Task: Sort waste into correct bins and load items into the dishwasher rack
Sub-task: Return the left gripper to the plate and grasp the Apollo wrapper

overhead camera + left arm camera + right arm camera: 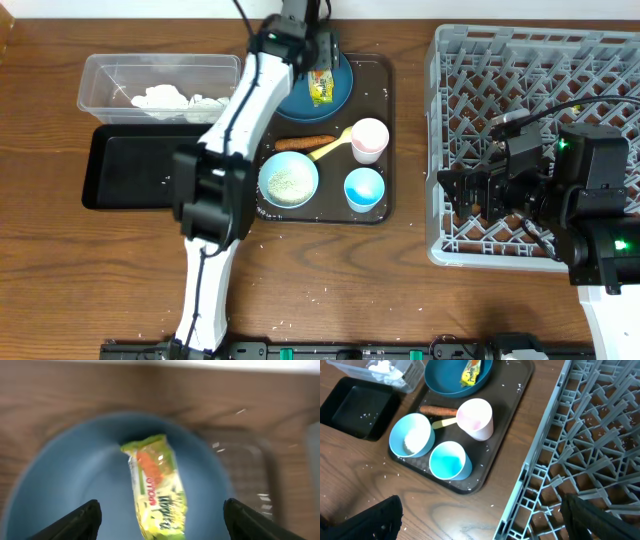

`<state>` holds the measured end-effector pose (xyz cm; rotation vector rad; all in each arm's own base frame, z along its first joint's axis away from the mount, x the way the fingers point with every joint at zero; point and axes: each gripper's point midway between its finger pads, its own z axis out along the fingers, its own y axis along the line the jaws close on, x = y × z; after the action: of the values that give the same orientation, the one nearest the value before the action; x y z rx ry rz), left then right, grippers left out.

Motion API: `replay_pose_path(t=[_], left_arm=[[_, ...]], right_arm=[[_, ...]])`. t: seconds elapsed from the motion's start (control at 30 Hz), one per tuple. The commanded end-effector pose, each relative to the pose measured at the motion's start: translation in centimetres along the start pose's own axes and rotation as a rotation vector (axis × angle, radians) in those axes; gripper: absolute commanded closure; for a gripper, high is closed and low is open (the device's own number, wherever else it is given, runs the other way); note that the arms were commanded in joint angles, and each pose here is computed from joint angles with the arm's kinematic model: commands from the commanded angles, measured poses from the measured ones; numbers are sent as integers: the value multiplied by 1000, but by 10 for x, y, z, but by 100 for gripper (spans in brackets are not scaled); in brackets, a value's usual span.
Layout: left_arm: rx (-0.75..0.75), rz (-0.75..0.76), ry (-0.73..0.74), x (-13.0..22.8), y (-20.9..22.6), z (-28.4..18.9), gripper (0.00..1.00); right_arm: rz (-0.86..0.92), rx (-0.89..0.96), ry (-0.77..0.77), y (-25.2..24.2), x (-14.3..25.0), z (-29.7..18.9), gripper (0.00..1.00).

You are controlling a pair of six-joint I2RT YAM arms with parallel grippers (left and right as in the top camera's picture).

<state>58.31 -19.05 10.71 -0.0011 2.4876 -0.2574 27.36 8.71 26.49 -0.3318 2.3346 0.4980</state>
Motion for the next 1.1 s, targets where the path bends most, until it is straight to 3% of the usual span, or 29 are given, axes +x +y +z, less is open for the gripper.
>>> replay_pose_path(t=[0.0, 0.77, 0.87, 0.97, 1.07], left_arm=[[-47, 11, 15, 9, 14, 22, 19], [-11, 21, 162, 69, 11, 77, 15], [-12, 20, 165, 69, 11, 77, 33], [-13, 20, 167, 70, 12, 76, 71], [-10, 20, 157, 64, 10, 70, 89]], right_arm=[[-15, -20, -5, 8, -4, -2, 1], [-12, -20, 1, 8, -2, -2, 1], [-13, -20, 1, 8, -2, -2, 1], [-13, -20, 1, 8, -2, -2, 1], [-12, -20, 1, 8, -2, -2, 1]])
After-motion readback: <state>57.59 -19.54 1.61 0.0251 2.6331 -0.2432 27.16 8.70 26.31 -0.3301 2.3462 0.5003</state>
